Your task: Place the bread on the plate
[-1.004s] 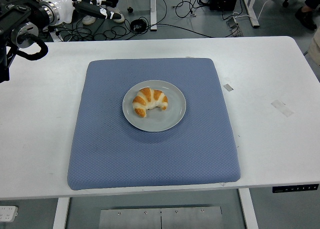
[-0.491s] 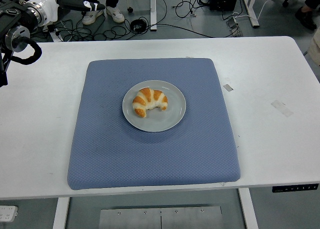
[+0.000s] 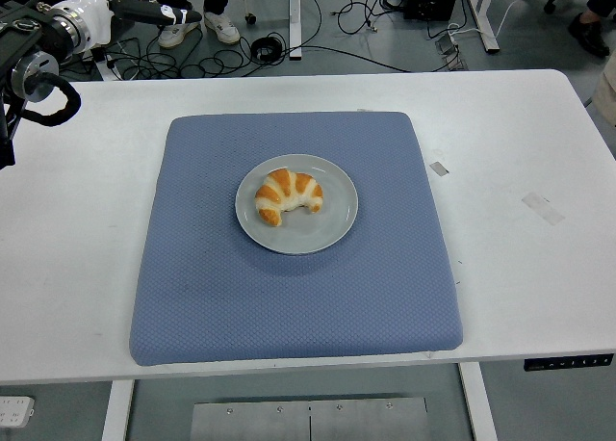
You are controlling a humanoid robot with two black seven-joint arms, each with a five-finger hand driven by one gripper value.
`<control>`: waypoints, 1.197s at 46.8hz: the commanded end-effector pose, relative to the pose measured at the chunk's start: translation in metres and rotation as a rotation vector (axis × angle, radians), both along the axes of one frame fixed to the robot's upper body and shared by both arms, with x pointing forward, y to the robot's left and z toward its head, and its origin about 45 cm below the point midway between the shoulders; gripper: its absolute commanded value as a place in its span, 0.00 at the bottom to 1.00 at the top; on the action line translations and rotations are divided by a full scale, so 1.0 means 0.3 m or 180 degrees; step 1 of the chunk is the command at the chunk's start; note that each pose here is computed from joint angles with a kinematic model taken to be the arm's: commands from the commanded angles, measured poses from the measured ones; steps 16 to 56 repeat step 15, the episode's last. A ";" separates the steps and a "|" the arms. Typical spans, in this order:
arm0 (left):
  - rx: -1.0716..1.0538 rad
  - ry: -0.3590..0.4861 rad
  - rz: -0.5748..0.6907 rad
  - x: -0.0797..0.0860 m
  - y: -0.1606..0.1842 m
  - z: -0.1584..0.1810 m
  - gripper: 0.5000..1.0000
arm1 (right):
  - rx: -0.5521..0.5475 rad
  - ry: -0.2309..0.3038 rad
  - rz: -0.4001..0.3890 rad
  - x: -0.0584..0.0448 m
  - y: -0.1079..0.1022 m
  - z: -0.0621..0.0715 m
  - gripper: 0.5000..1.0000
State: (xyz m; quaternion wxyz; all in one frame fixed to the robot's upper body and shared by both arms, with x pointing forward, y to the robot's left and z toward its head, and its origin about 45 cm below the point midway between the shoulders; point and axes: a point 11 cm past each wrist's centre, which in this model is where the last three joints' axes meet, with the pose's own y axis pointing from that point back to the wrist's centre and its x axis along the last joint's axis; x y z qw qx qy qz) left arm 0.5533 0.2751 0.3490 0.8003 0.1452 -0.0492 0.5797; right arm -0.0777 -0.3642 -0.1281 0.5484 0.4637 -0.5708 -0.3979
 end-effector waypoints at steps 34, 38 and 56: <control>-0.0003 0.0021 -0.0001 -0.003 0.001 -0.014 0.90 | 0.0005 0.0011 -0.0034 -0.011 0.003 0.001 1.00; -0.0003 0.0021 -0.0001 -0.003 0.001 -0.014 0.90 | 0.0005 0.0011 -0.0034 -0.011 0.003 0.001 1.00; -0.0003 0.0021 -0.0001 -0.003 0.001 -0.014 0.90 | 0.0005 0.0011 -0.0034 -0.011 0.003 0.001 1.00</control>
